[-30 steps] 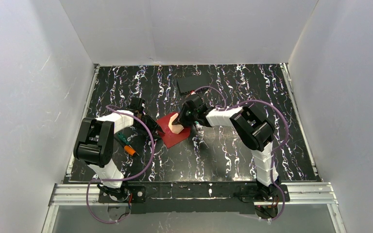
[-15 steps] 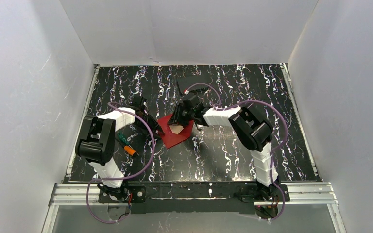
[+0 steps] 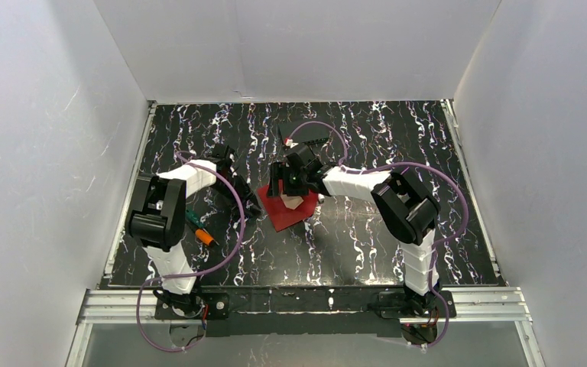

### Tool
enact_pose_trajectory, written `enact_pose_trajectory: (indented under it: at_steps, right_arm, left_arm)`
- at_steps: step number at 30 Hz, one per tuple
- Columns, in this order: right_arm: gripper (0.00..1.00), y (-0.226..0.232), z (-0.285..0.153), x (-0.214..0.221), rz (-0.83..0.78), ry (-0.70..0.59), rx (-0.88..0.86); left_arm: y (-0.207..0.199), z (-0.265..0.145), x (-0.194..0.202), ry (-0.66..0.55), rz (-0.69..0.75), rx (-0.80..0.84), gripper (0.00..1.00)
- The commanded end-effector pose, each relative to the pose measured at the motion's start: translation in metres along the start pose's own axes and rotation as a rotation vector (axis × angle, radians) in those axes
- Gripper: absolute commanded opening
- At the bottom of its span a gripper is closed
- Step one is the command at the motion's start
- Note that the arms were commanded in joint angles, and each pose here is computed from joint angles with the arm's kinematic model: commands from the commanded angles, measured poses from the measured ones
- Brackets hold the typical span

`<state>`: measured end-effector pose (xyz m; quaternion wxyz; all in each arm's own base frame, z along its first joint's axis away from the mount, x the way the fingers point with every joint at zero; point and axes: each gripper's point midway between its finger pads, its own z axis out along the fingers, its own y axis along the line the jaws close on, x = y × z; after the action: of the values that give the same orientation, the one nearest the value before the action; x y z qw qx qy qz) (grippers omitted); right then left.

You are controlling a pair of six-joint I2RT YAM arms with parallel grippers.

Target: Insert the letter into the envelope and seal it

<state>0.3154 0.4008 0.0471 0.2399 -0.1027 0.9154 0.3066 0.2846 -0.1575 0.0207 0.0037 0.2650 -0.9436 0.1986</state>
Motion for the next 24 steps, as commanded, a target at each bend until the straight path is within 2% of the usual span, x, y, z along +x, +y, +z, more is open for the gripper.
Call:
enact_pose_trajectory:
  at_steps: [1, 6, 14, 18, 24]
  right_arm:
    - [0.85, 0.000, -0.015, -0.021, -0.137, -0.037, 0.037]
    - [0.87, 0.002, -0.022, -0.030, -0.161, -0.062, 0.053]
    - [0.87, -0.024, -0.040, -0.047, -0.184, -0.070, 0.260]
    - [0.89, -0.022, -0.046, -0.051, -0.242, -0.034, 0.273]
    - [0.90, -0.027, -0.058, -0.068, -0.259, -0.059, 0.299]
  left_arm:
    - [0.010, 0.005, -0.006, -0.003, 0.056, -0.048, 0.40]
    - [-0.010, -0.004, -0.010, -0.002, 0.097, 0.027, 0.48]
    - [-0.016, -0.013, -0.019, -0.046, 0.098, 0.032, 0.48]
    - [-0.016, -0.011, -0.019, -0.046, 0.090, 0.034, 0.48]
    - [-0.021, -0.010, -0.019, -0.040, 0.093, 0.062, 0.50]
